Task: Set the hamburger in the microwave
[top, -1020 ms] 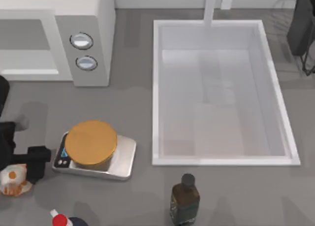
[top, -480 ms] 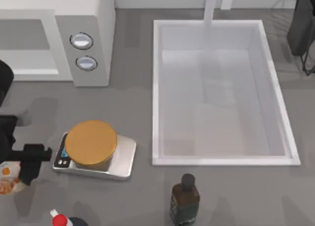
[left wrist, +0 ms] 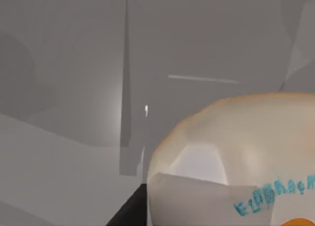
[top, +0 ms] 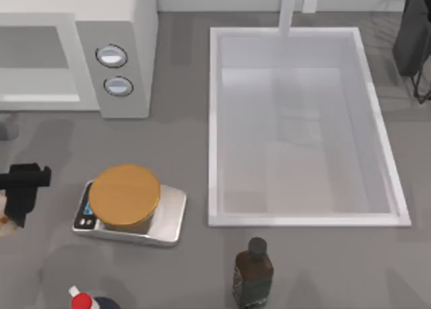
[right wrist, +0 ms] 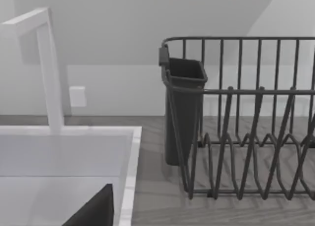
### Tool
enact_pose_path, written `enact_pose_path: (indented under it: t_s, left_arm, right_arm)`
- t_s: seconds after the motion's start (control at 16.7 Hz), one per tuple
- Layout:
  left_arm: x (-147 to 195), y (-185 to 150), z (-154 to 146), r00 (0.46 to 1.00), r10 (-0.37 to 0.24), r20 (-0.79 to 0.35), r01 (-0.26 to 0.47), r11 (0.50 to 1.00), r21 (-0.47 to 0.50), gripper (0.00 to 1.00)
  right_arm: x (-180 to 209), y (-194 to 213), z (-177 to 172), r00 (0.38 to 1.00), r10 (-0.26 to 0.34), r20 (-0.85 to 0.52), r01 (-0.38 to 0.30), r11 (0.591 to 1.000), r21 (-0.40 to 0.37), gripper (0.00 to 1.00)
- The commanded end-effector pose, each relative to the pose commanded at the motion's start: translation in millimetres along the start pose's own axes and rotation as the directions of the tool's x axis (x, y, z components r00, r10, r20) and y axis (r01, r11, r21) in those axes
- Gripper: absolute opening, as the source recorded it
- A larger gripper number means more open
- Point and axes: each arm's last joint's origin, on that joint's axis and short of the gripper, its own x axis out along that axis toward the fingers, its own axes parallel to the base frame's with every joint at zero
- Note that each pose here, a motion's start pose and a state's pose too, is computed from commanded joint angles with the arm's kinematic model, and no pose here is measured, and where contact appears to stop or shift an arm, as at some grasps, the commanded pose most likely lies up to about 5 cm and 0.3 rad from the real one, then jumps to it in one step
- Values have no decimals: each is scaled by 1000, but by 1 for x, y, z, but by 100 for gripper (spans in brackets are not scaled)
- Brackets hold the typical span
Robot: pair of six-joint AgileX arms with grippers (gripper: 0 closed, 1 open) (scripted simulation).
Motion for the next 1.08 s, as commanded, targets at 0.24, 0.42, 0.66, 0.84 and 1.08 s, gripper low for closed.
enact_pose_path:
  t_s: [0.24, 0.42, 0.66, 0.84, 1.08]
  left_arm:
    - [-7, 1, 4, 999, 1, 38, -1, 1000, -4, 0]
    - [-5, 0, 4, 1000, 2, 30, -2, 1000, 3, 0]
    - [1, -2, 32, 995, -32, 93, 31, 999, 14, 0]
    - [15, -4, 75, 974, -85, 209, 82, 996, 24, 0]
    - [46, 1, 150, 880, -160, 447, 154, 987, 50, 0]
  right_arm:
    - [0, 0, 0, 1000, 0, 0, 0, 1000, 0, 100]
    - [0, 0, 0, 1000, 0, 0, 0, 1000, 0, 100]
    - [0, 0, 0, 1000, 0, 0, 0, 1000, 0, 100]
    - [0, 0, 0, 1000, 0, 0, 0, 1000, 0, 100]
    - [0, 0, 0, 1000, 0, 0, 0, 1000, 0, 100]
